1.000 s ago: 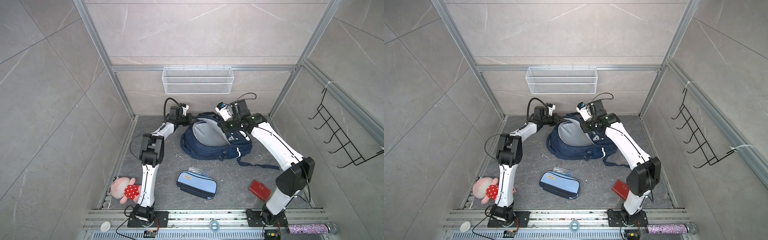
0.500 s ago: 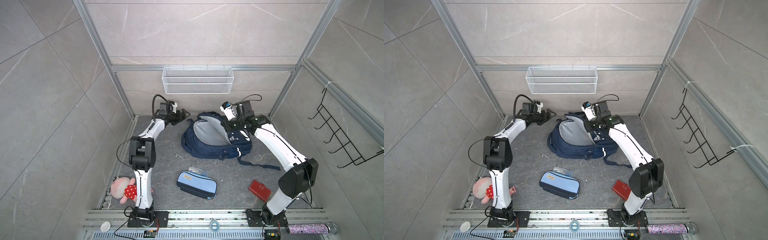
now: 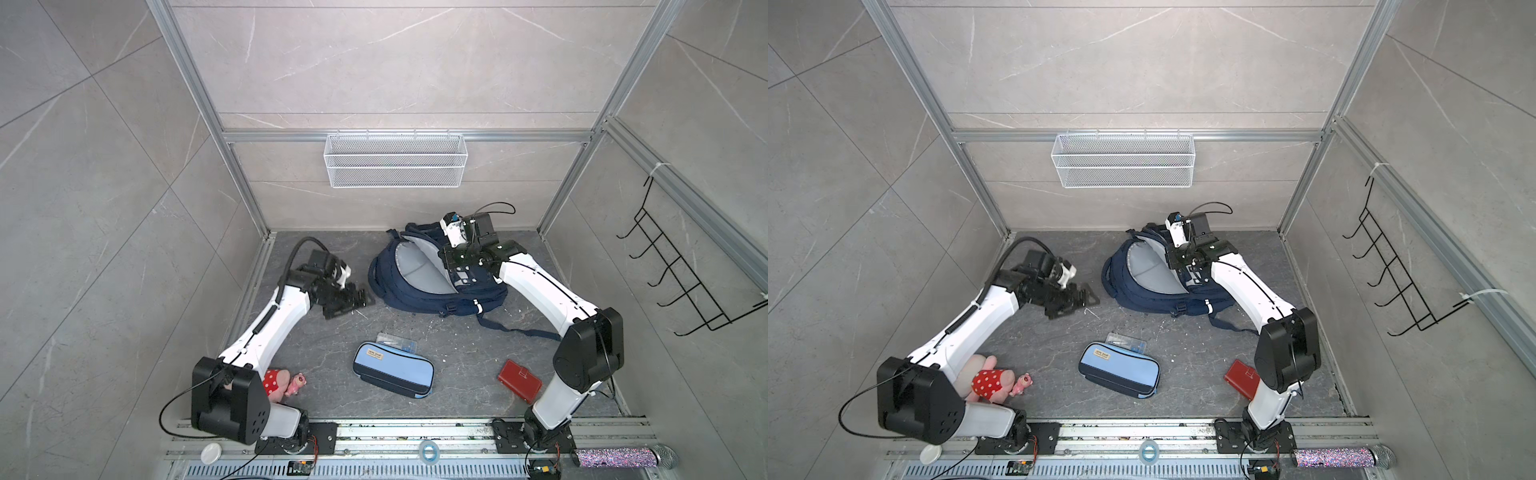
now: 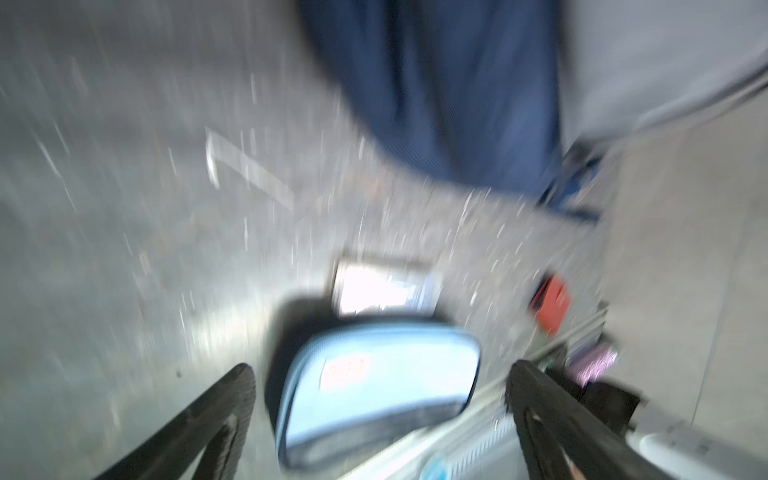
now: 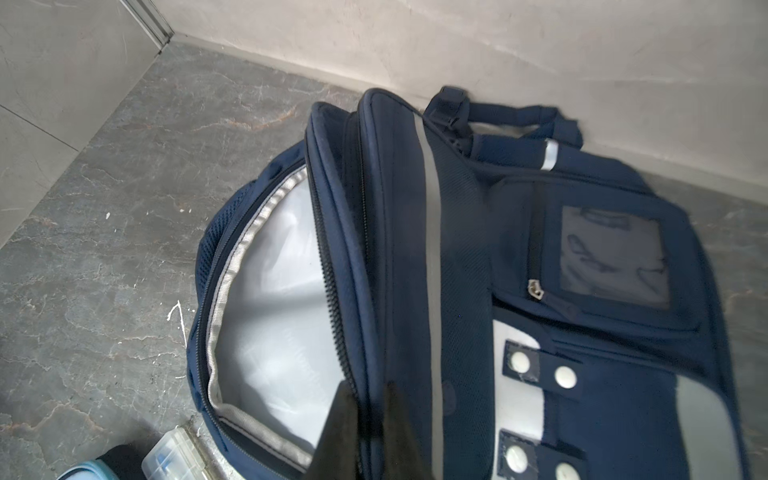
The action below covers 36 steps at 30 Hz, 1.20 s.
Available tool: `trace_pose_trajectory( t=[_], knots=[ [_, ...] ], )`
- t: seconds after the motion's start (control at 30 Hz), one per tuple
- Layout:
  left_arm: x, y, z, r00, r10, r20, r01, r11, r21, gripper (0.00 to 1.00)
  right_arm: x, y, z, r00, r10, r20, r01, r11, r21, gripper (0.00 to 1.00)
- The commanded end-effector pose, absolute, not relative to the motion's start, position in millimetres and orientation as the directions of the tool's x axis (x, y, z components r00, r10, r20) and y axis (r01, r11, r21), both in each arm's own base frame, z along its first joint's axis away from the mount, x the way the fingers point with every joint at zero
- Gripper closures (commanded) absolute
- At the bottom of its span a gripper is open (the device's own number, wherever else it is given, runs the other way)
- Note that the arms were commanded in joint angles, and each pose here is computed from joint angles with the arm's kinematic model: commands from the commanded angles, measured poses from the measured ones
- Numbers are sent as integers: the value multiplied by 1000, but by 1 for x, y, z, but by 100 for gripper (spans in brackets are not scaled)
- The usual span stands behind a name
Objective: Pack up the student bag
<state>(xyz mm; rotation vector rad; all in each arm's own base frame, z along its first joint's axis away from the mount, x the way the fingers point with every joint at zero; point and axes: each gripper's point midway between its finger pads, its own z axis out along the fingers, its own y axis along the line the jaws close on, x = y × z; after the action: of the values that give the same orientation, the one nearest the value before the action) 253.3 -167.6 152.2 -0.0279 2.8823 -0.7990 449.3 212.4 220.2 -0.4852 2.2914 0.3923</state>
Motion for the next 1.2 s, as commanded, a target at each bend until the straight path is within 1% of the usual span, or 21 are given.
trace_pose_trajectory(
  t=[0.0, 0.13, 0.23, 0.33, 0.43, 0.53, 0.63, 0.8, 0.83, 0.93, 1.03, 1.17],
  knots=[
    [201, -153, 153, -994, -103, -48, -71, 890, -450, 4, 460, 207, 212, -662, -189, -725, -403, 906, 132, 100],
    [156, -148, 138, -984, -173, 50, -177, 872, -456, 4, 460, 206, 210, -666, -201, -718, -405, 906, 122, 100],
    [140, -148, 122, -960, -261, 96, -274, 831, -484, 6, 460, 207, 210, -671, -203, -713, -405, 906, 123, 100],
    [139, -155, 105, -933, -337, 125, -351, 780, -518, 7, 458, 208, 206, -681, -205, -703, -408, 903, 133, 100],
    [144, -162, 90, -913, -385, 132, -394, 755, -524, 10, 455, 210, 202, -689, -218, -691, -423, 895, 140, 100],
    [149, -166, 78, -899, -419, 128, -421, 747, -515, 16, 452, 212, 202, -689, -225, -689, -436, 888, 146, 100],
    [154, -181, 66, -882, -450, 139, -447, 709, -545, 24, 451, 212, 202, -687, -221, -693, -440, 884, 155, 100],
    [153, -198, 47, -870, -481, 112, -463, 715, -523, 28, 449, 215, 204, -683, -224, -695, -454, 876, 164, 100],
    [150, -200, 42, -871, -479, 110, -464, 728, -505, 31, 448, 215, 205, -679, -228, -698, -457, 875, 159, 100],
    [148, -204, 33, -874, -476, 101, -465, 755, -462, 47, 446, 214, 207, -674, -234, -701, -464, 872, 155, 100],
    [148, -208, 29, -884, -457, 95, -451, 781, -432, 54, 443, 213, 208, -670, -228, -706, -463, 872, 157, 100],
    [149, -208, 32, -895, -440, 74, -429, 803, -413, 70, 438, 210, 213, -662, -227, -715, -463, 873, 151, 100]
  ],
)
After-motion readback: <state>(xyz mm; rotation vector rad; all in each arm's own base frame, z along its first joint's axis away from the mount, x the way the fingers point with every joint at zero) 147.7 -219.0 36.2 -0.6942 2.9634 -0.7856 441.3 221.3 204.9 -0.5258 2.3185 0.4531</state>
